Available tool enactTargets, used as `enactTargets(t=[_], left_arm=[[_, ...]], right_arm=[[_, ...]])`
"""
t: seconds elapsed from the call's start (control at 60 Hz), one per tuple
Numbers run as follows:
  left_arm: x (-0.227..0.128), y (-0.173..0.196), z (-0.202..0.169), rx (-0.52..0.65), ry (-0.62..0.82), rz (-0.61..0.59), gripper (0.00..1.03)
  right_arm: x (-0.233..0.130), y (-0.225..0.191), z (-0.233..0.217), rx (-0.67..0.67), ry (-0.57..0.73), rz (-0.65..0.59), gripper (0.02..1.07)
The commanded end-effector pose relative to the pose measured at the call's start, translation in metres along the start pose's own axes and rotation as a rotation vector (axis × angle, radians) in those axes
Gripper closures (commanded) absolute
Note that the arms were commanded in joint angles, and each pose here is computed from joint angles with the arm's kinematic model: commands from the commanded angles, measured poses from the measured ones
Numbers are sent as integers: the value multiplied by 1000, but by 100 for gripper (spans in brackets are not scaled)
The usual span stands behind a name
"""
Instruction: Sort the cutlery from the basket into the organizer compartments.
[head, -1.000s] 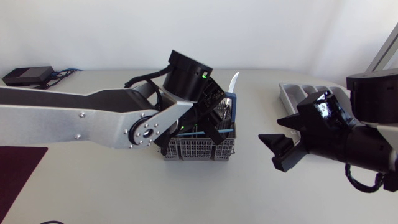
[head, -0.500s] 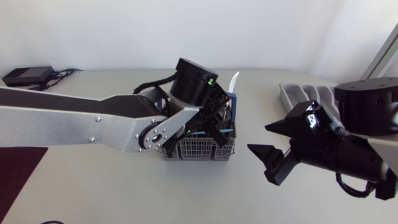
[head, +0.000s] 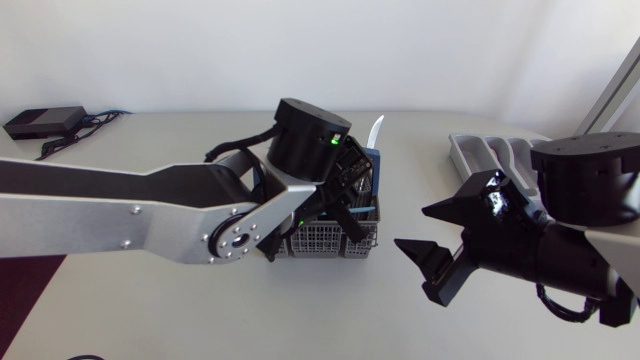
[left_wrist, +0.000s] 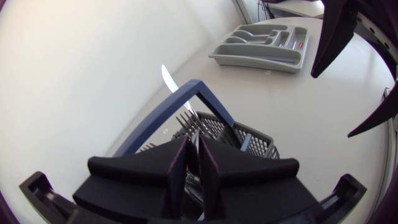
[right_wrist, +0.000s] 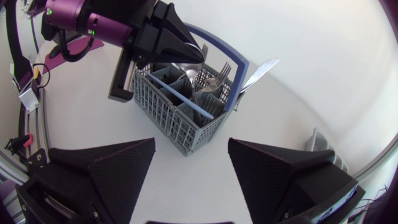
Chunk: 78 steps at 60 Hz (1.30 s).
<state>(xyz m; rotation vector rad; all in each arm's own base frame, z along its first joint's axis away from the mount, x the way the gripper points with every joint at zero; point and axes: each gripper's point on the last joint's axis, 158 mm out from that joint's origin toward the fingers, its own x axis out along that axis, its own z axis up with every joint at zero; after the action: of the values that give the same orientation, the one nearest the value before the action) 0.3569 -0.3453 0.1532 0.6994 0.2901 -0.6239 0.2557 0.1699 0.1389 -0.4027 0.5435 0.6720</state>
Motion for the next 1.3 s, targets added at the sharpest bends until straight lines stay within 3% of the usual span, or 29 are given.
enactTargets(t=[0.0, 0.333, 0.617, 1.083, 1.283], left_arm=[[-23, 13, 19, 38, -57, 44, 100], [-81, 38, 60, 26, -183, 92, 100], [-118, 60, 73, -102, -217, 56, 100], [-93, 47, 51, -433, -85, -254, 100], [-84, 43, 45, -522, -42, -347, 100]], right_arm=[[4, 6, -10, -20, 23, 13, 22], [-4, 14, 7, -63, -32, 26, 20], [-19, 21, 32, -98, -124, 24, 20], [-11, 34, 65, -177, -215, -22, 21], [0, 35, 75, -201, -240, -58, 35]])
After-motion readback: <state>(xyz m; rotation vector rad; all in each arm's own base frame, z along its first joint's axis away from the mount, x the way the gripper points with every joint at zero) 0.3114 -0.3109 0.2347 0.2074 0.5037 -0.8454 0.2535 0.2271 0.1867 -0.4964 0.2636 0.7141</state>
